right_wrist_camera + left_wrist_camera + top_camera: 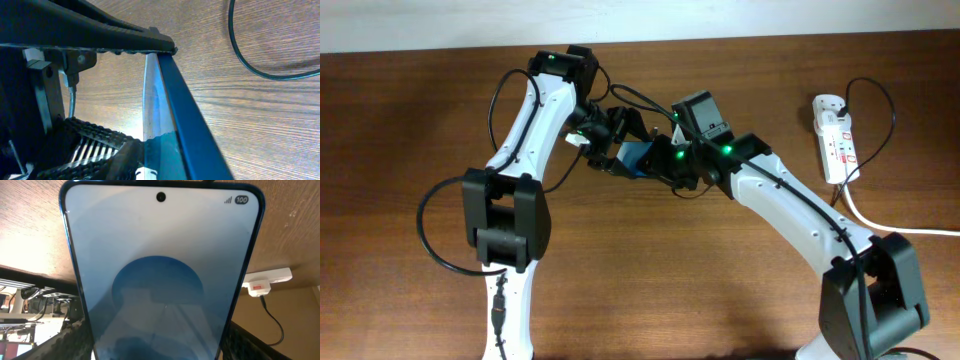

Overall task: Plug charger to phone and switch on socket
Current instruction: 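Bring the phone to the right gripper and grip its edge, then open the left gripper, leaving the phone in the right gripper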

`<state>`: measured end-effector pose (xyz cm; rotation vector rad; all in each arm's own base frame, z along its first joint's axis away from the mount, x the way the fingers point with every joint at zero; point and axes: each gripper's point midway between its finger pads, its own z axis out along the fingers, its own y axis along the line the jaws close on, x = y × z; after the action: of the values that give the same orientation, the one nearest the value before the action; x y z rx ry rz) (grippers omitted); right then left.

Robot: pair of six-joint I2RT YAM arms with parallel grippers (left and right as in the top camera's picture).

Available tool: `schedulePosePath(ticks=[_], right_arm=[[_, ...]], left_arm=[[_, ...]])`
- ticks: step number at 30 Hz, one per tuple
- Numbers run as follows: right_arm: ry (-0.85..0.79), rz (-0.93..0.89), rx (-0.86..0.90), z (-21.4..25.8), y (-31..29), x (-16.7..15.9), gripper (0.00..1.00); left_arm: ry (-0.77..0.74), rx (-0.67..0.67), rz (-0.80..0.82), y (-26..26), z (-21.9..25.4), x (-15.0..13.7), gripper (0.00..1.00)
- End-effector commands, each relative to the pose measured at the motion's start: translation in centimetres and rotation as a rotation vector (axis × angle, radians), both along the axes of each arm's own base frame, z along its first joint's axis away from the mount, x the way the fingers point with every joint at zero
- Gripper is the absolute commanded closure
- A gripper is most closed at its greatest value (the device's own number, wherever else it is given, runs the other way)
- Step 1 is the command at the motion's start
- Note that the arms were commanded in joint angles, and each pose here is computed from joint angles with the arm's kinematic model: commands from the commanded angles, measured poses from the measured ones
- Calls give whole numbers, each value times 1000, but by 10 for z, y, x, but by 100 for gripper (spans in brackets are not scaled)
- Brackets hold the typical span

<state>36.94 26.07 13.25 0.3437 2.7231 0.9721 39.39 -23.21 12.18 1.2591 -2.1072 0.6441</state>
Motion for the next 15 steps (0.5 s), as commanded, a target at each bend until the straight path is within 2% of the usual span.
schedulePosePath(ticks=[1, 3, 8, 12, 14, 15], right_arm=[[-12, -1, 10, 5, 5, 3, 73], [-23, -1, 15, 6, 6, 6, 76], [-47, -7, 19, 9, 7, 10, 78], [-47, -8, 18, 9, 7, 10, 87], [-47, -8, 18, 9, 7, 10, 96], [-45, -8, 16, 8, 7, 10, 96]], left_arm=[[-38, -32, -17, -5, 12, 2, 100], [-38, -32, -17, -5, 12, 2, 100], [-37, -32, -17, -5, 12, 2, 100], [-35, -31, -17, -5, 12, 1, 100], [-35, -31, -17, -5, 12, 1, 100], [-35, -31, -17, -5, 12, 1, 100]])
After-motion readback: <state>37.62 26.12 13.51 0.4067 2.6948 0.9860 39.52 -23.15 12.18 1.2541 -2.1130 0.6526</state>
